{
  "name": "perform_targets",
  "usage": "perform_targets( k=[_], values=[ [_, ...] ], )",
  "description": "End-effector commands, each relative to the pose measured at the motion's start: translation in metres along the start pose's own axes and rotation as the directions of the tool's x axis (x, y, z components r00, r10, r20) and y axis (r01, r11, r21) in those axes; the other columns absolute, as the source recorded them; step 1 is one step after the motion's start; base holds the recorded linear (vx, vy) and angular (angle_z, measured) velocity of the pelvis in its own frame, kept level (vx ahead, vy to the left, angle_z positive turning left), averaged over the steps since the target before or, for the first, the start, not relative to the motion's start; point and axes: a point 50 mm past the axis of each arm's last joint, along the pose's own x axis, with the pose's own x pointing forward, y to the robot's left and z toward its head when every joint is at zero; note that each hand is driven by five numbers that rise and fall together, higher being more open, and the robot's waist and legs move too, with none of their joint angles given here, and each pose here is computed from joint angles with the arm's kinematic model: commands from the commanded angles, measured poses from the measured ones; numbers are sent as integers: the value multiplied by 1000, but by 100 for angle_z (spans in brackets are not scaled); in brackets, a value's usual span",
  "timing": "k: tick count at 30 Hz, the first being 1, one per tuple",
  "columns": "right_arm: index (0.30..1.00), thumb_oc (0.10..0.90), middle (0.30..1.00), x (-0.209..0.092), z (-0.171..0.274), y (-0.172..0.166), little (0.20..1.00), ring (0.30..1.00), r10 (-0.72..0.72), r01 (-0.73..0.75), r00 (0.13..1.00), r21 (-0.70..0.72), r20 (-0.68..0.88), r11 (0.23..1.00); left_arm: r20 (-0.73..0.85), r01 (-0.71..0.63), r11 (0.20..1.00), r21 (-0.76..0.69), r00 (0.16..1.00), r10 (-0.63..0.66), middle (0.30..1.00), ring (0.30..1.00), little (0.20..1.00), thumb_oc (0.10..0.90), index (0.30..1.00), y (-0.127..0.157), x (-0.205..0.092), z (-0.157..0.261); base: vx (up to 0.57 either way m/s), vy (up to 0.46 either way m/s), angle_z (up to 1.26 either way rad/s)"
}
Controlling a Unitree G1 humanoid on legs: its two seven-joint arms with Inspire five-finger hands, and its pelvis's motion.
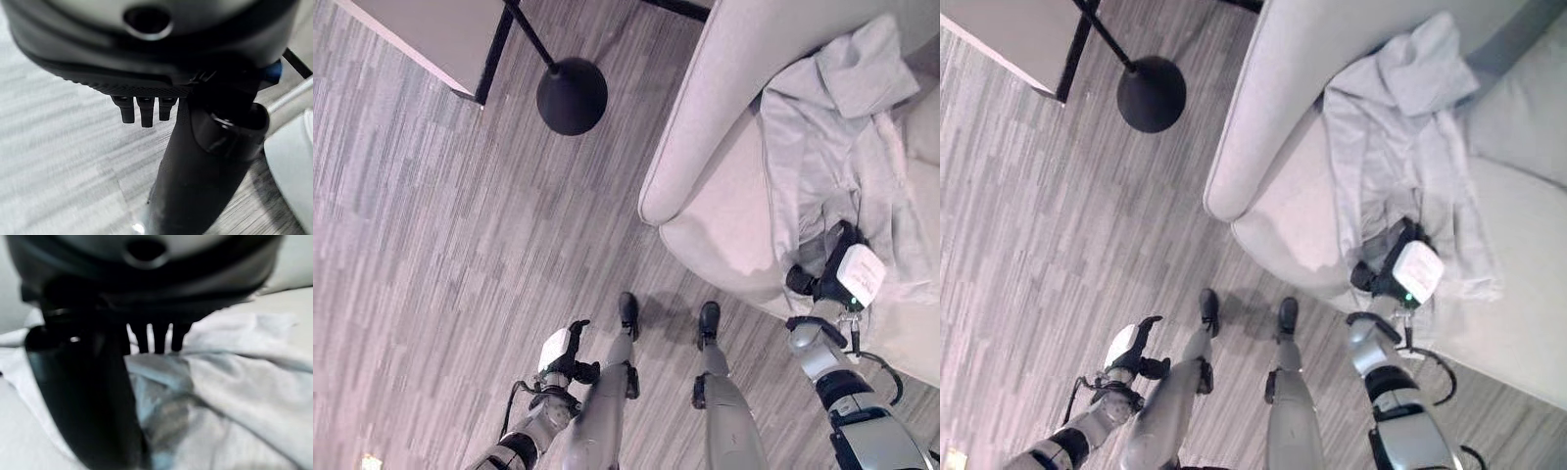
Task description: Hang the clothes on the sofa on the clothes rack.
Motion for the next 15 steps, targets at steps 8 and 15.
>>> perform_targets(
  k=[8, 15],
  values=[
    [300, 400, 300, -6, 1, 24, 300, 300, 187, -185, 982, -86, 15, 979, 222, -160, 944, 289, 970, 96, 900, 900, 900, 800, 900, 14, 11, 15, -5, -37, -5],
    [300, 400, 300, -82, 8, 77, 300, 300, 526, -525, 850, 12, -36, 851, 177, -128, 937, 325, 982, 73, 900, 900, 900, 800, 900, 13, 9, 6, 8, -9, 0]
  ],
)
